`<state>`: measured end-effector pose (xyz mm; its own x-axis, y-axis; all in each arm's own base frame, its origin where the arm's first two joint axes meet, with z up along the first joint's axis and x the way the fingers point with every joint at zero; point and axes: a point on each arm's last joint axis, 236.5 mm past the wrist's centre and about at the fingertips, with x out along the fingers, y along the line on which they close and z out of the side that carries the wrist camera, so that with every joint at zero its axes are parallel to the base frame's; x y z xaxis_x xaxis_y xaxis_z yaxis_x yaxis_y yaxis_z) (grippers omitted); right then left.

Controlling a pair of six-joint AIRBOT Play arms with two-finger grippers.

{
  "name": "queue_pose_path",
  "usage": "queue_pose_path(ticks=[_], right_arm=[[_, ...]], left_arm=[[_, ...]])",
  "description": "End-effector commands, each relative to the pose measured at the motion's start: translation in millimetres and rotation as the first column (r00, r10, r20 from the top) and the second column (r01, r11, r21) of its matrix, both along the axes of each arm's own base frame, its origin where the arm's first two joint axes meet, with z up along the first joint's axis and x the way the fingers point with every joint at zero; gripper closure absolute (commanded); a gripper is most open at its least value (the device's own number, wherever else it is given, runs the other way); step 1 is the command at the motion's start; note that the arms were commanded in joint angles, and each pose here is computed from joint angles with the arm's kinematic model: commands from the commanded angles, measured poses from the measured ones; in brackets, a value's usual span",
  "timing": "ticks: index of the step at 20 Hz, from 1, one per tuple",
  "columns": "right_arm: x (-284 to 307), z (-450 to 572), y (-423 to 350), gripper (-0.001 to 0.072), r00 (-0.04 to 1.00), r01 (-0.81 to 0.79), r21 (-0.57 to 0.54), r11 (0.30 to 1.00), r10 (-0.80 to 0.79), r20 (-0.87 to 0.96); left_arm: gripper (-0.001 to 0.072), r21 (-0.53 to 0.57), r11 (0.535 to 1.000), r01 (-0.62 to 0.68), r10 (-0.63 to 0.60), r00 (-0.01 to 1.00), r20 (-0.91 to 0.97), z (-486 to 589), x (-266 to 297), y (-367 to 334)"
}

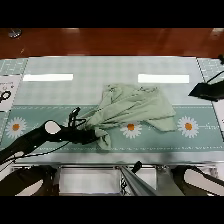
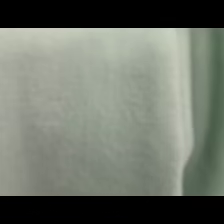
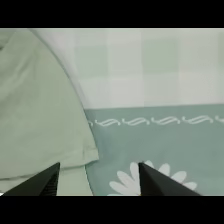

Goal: Fold the shirts.

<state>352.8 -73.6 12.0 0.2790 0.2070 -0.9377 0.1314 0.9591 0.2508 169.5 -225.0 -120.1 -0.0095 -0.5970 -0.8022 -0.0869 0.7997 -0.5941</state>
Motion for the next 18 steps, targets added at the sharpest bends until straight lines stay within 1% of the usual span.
queue_pose_path(ticks=[1, 3, 4, 5, 7, 10, 11, 13, 15, 16, 17, 18], right_arm=[[-27, -46, 12, 0.0157, 0.998, 0.029, 0.104, 0.994, -0.022, -0.067], [-35, -66, 20, 0.0152, 0.997, 0.042, 0.128, 0.991, -0.032, -0.075], [-35, -74, 23, 0.0139, 0.996, 0.062, 0.141, 0.988, -0.053, -0.069], [-33, -80, 26, 0.0098, 0.995, 0.087, 0.155, 0.984, -0.080, -0.054], [-23, -87, 27, 0.0098, 0.990, 0.142, 0.173, 0.975, -0.142, -0.012], [-20, -99, 27, 0.0099, 0.985, 0.170, 0.181, 0.969, -0.173, 0.000], [-19, -103, 31, 0.0099, 0.986, 0.163, 0.202, 0.966, -0.165, -0.006], [-14, -111, 45, 0.0104, 0.985, 0.170, 0.280, 0.945, -0.171, -0.023], [-10, -116, 56, 0.0121, 0.982, 0.186, 0.340, 0.922, -0.184, -0.039], [-11, -119, 61, 0.0167, 0.985, 0.175, 0.341, 0.924, -0.168, -0.049], [-12, -122, 68, 0.0281, 0.989, 0.146, 0.334, 0.931, -0.136, -0.052], [-13, -123, 76, 0.0410, 0.993, 0.115, 0.329, 0.938, -0.104, -0.050]], left_arm=[[0.0682, -0.015, 1.000, 0.020, -0.020, 1.000, 0.005, 7, -4, -2], [0.0682, -0.024, 1.000, 0.020, -0.019, 0.999, 0.026, 13, -1, -3], [0.0682, -0.027, 0.999, 0.020, -0.019, 0.999, 0.031, 14, -1, -3], [0.0682, -0.029, 0.999, 0.019, -0.018, 0.999, 0.035, 16, 0, -4], [0.0682, -0.031, 0.999, 0.019, -0.018, 0.999, 0.039, 17, 0, -4], [0.0682, -0.034, 0.999, 0.011, -0.009, 0.999, 0.045, 18, 2, -4], [0.0682, -0.033, 0.999, 0.007, -0.006, 0.999, 0.051, 18, 4, -4], [0.0682, -0.031, 1.000, -0.003, 0.005, 0.998, 0.062, 17, 8, -4], [0.0682, -0.033, 0.999, -0.004, 0.007, 0.997, 0.071, 19, 11, -5], [0.0682, -0.036, 0.999, -0.005, 0.007, 0.997, 0.081, 22, 14, -6], [0.0682, -0.039, 0.999, -0.011, 0.014, 0.995, 0.098, 25, 20, -7], [0.0682, -0.042, 0.999, -0.019, 0.024, 0.993, 0.119, 29, 27, -8]])
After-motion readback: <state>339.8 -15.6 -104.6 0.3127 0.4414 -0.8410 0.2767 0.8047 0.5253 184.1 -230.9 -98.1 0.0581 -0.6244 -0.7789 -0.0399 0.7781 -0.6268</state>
